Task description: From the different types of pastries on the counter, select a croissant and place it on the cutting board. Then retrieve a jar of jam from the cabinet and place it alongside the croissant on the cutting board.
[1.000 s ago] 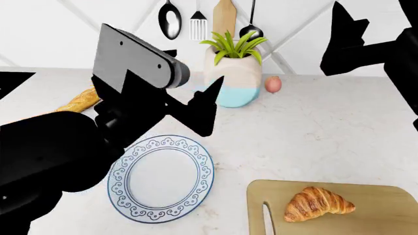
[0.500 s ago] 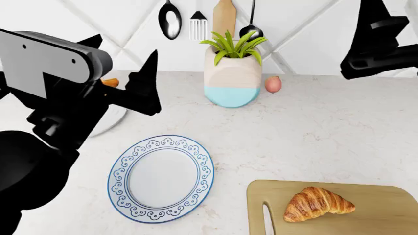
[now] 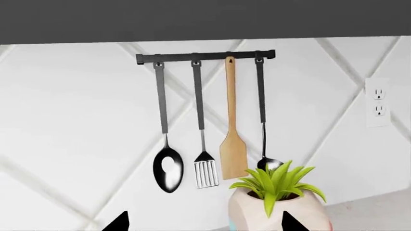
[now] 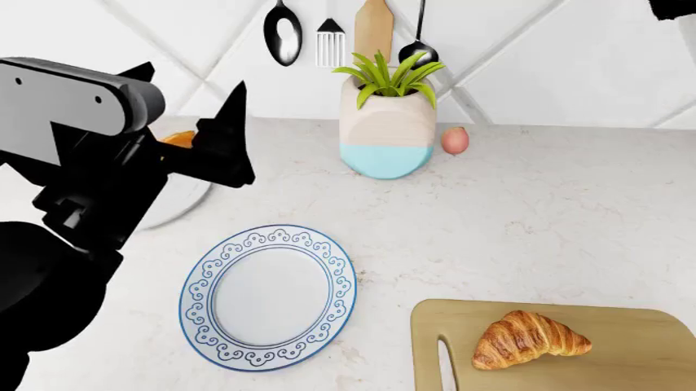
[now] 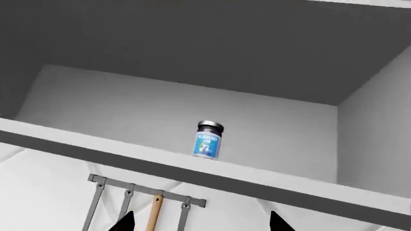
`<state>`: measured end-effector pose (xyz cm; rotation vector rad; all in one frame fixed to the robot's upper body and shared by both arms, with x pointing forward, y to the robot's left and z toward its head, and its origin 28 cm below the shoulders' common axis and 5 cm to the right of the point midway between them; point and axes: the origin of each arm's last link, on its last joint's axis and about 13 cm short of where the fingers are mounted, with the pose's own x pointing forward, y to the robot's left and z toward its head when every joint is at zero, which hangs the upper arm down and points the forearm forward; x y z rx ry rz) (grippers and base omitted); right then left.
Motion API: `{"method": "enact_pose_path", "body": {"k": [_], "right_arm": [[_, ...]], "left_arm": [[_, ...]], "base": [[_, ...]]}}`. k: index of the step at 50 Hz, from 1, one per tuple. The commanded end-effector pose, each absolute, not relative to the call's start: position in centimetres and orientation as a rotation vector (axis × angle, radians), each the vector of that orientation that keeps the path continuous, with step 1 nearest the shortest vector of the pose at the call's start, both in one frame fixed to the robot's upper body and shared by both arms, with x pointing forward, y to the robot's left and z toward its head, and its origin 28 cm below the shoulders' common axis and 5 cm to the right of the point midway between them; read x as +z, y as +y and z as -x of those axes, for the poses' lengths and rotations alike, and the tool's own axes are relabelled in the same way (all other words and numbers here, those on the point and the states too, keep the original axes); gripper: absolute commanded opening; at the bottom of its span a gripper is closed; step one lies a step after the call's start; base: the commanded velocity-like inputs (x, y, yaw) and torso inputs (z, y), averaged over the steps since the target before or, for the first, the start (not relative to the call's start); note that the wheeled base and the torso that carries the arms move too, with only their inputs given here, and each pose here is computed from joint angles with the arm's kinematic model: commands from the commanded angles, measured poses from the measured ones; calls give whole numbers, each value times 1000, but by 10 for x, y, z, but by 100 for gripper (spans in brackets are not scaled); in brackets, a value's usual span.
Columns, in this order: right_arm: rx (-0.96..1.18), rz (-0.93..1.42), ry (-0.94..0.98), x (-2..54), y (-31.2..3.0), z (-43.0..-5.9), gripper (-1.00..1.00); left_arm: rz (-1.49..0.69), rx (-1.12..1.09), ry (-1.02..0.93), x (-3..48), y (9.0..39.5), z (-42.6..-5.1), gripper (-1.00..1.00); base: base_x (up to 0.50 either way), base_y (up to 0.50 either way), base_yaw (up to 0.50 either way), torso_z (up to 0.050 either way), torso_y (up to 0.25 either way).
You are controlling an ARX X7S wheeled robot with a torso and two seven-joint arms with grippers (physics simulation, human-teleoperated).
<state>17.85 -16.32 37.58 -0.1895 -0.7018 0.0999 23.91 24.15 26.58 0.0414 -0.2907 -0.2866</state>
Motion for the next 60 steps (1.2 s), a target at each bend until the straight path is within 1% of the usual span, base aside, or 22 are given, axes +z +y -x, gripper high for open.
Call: {"method": "enact_pose_path", "body": {"k": [1,17,28,40,47,56,60], "right_arm": [[114,211,-789,416,-160,-172,100],[106,253,-831,467,-156,-176,100],[146,218,-742,498,-155,-196,100],[141,193,-691,541,-152,-204,100],[104,159,-653,557,-150,-216,100],[100,122,-564,565,-146,-242,100],[109,118,-546,572,-144,-246,100]], "left_arm": [[-37,-289,-284,265,242,-239,100],[-20,-287,-294,268,243,-239,100],[-20,-283,-299,271,244,-239,100],[-17,-284,-296,269,245,-240,100],[-24,-290,-295,271,245,-240,100],[-36,-305,-283,268,242,-243,100],[-37,-308,-281,268,242,-245,100]], "base": [[0,0,0,0,0],[0,0,0,0,0],[0,0,0,0,0],[0,0,0,0,0],[0,0,0,0,0],[0,0,0,0,0],[0,0,0,0,0]]}}
